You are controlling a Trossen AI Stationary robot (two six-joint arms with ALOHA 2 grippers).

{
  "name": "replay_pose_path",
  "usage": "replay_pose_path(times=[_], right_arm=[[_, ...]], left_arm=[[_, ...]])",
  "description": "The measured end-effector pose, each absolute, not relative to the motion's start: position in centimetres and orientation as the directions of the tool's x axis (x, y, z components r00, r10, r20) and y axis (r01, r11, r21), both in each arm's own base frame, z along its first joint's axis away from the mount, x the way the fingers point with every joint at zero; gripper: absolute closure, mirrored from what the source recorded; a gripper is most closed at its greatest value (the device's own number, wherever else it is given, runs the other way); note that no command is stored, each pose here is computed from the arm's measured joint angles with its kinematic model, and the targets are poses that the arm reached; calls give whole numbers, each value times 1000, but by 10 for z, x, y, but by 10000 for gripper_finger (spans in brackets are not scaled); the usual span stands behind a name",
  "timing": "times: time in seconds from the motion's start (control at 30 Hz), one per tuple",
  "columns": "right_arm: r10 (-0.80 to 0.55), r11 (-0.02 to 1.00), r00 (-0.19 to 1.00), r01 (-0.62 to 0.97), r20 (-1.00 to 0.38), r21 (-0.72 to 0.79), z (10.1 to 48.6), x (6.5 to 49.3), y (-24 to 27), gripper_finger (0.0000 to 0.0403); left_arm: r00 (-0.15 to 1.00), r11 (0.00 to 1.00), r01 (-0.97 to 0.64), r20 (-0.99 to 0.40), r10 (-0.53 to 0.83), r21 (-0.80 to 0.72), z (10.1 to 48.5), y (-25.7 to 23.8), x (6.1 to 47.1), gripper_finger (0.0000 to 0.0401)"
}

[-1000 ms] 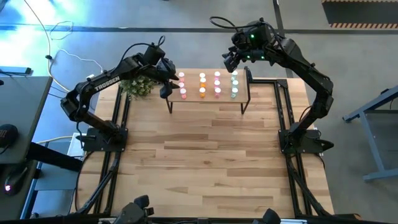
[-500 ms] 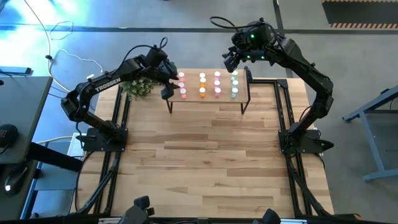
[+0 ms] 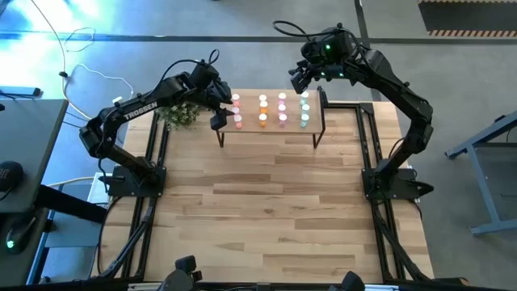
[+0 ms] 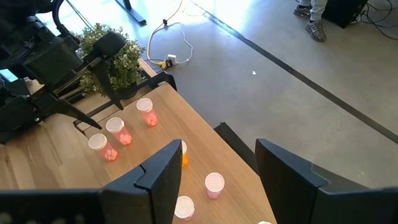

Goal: Pick and place medicine bottles onto shelf by color
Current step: Adjust the pink pill bottles on the shelf

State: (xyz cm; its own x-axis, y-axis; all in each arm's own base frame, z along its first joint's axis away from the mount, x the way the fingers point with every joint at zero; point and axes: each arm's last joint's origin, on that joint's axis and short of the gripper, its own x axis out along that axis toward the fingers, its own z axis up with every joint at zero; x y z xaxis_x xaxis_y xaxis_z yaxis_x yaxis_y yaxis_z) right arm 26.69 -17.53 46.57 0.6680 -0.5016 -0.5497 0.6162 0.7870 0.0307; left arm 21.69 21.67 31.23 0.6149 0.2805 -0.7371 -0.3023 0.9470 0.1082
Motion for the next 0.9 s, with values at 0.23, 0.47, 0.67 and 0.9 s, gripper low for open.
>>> replay_pose_path(times=[0.23, 0.47, 0.67, 0.9], right_arm=[[-502, 787, 668, 616, -550, 31, 466, 267, -175, 208], [-501, 787, 668, 616, -549, 31, 466, 267, -175, 208], [-502, 784, 668, 619, -549, 37, 466, 267, -175, 208], [-502, 781, 668, 622, -549, 44, 466, 267, -175, 208]], left_arm=[[617, 944, -311, -732, 288, 109, 313, 217, 217, 206], [608, 947, -304, -745, 274, 100, 306, 219, 222, 206], [571, 939, -317, -763, 304, 137, 301, 220, 226, 206], [558, 931, -328, -763, 326, 158, 302, 221, 226, 206]])
